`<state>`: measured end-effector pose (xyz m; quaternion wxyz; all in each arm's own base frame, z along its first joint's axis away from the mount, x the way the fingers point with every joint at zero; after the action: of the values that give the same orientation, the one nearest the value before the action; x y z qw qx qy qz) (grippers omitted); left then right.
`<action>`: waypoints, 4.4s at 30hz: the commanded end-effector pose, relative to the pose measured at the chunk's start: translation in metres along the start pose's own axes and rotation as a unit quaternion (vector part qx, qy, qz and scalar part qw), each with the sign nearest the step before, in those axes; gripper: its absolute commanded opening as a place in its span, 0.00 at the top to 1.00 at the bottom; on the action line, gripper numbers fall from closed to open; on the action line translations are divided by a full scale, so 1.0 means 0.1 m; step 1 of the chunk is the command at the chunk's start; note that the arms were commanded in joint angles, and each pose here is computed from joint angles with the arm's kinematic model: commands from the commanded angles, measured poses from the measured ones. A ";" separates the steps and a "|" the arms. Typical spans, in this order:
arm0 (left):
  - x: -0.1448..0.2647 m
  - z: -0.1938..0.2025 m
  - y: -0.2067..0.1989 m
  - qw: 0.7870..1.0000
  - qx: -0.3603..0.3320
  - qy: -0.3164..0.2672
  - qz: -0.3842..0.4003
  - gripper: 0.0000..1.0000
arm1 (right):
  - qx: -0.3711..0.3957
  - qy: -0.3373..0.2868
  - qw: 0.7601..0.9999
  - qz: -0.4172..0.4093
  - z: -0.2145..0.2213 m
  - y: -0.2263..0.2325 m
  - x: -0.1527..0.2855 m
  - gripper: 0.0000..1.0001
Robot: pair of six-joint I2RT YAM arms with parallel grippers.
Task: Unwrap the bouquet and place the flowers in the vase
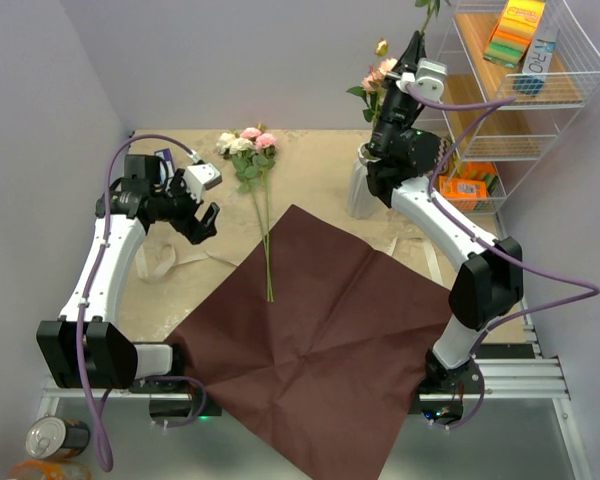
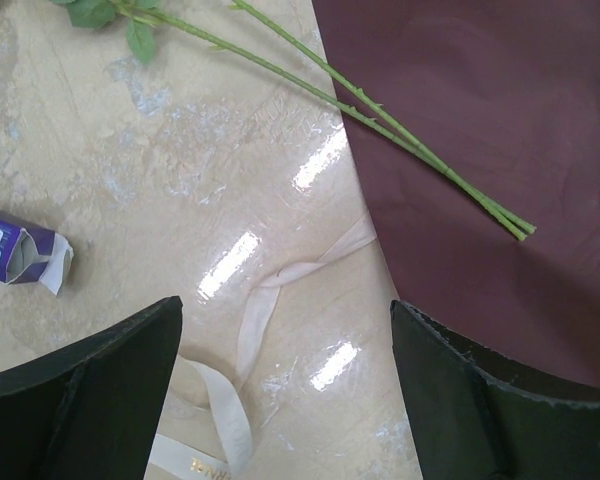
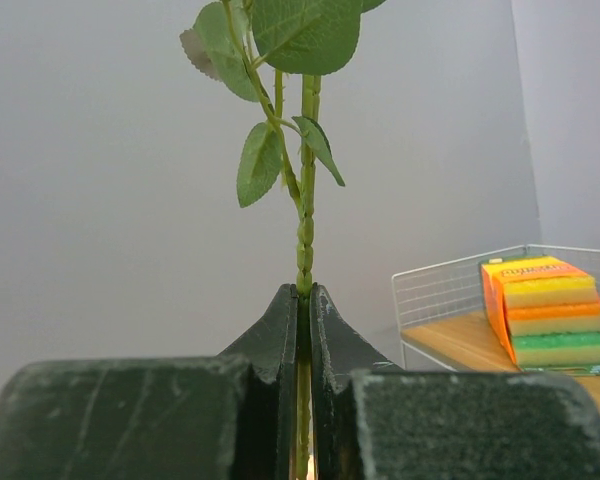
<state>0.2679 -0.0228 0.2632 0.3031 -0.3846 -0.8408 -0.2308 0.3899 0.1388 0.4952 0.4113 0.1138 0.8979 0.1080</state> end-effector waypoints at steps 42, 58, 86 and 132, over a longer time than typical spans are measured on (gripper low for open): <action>0.30 -0.09 0.06 0.999 -0.044 -0.030 0.005 0.01 | 0.133 0.155 0.970 0.132 0.43 -0.11 0.57 0.57; 0.43 -0.22 0.01 0.997 -0.036 -0.064 -0.010 0.00 | 0.115 0.288 0.949 -0.048 0.25 0.66 1.21 0.41; 0.29 -0.04 0.05 0.997 0.036 -0.057 -0.048 0.01 | 0.101 0.674 0.701 -0.210 2.29 1.35 2.80 0.42; 0.12 0.18 -0.03 0.998 0.032 -0.050 -0.019 0.03 | 0.033 0.693 0.700 -0.168 2.87 1.34 2.91 0.36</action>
<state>0.2469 -0.0075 0.2391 0.3083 -0.3668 -0.8593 -0.1787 0.4374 0.3745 0.1453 -0.3116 -0.1249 0.9410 0.0419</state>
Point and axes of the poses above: each gripper's point midway between its finger pads, its own x axis back along the fingers, its own y axis along the line the jaws close on, z = x × y, the point moved 9 cm from there along x, back along the fingers, and after that the axes turned 8 degrees about -x, right-handed, at the moved point
